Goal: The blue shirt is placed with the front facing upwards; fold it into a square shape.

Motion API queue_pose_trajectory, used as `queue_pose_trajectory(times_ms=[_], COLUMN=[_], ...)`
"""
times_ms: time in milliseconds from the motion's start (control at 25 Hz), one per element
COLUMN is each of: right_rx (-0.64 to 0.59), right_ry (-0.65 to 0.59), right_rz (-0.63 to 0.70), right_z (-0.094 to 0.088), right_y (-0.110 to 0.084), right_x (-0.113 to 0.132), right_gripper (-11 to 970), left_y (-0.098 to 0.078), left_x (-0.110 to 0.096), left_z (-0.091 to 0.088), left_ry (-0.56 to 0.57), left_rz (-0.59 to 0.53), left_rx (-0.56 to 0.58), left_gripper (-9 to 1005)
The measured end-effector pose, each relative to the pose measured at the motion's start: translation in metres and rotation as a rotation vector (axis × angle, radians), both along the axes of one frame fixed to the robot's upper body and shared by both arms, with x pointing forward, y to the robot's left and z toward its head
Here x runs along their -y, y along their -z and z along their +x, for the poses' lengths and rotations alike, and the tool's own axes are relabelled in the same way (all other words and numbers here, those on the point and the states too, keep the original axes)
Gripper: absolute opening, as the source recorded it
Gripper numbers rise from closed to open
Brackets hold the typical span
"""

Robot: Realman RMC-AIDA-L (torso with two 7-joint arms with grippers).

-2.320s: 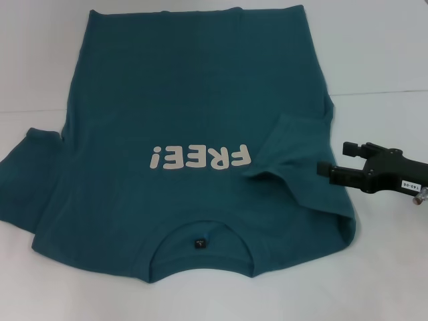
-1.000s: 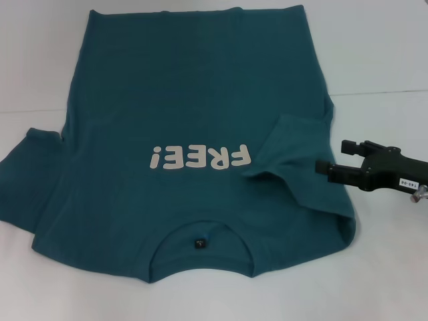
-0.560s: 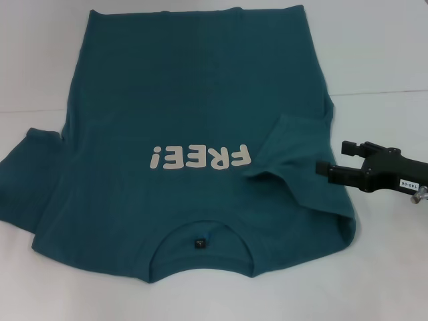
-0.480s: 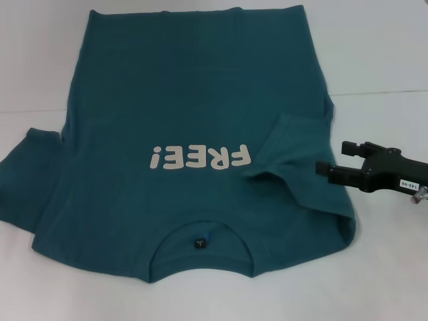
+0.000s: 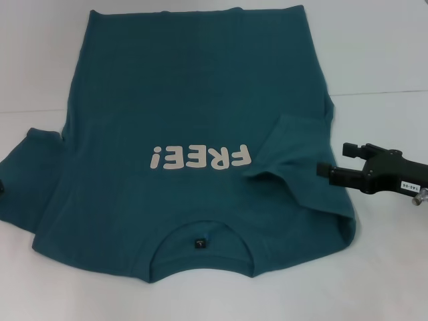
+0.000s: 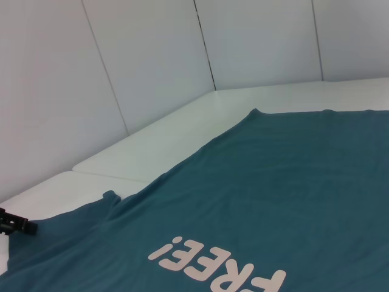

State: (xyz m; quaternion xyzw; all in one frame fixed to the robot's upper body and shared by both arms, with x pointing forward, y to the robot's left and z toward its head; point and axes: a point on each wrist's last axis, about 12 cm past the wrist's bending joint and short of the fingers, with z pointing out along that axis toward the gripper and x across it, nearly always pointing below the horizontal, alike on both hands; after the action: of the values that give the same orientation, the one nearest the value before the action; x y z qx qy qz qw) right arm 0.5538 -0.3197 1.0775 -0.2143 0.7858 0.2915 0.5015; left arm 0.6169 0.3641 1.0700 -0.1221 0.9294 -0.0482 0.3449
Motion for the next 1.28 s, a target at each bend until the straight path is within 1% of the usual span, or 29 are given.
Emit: queue_pose_trajectory(times_ms=[440, 680, 1280], right_rx=[-0.003, -0.004, 0.001], right_ry=[0.002, 0.002, 0.002], right_rz=[0.002, 0.002, 0.000], right_z=[-0.001, -0.001, 0.000], right_y=[0.001, 0.001, -0.001], right_x=[0.001, 0.001, 0.001], right_gripper=[945, 945, 944], left_y=[-0.002, -0.003, -0.009], left_x=[0.014, 0.017, 0.017], left_z=[0.006, 0.008, 0.012], left_ry=[0.033, 0.038, 0.037], left_rz=[-0.019, -0.019, -0.005], left_rx=[0.000, 0.004, 0.028], left_gripper=[731, 728, 276])
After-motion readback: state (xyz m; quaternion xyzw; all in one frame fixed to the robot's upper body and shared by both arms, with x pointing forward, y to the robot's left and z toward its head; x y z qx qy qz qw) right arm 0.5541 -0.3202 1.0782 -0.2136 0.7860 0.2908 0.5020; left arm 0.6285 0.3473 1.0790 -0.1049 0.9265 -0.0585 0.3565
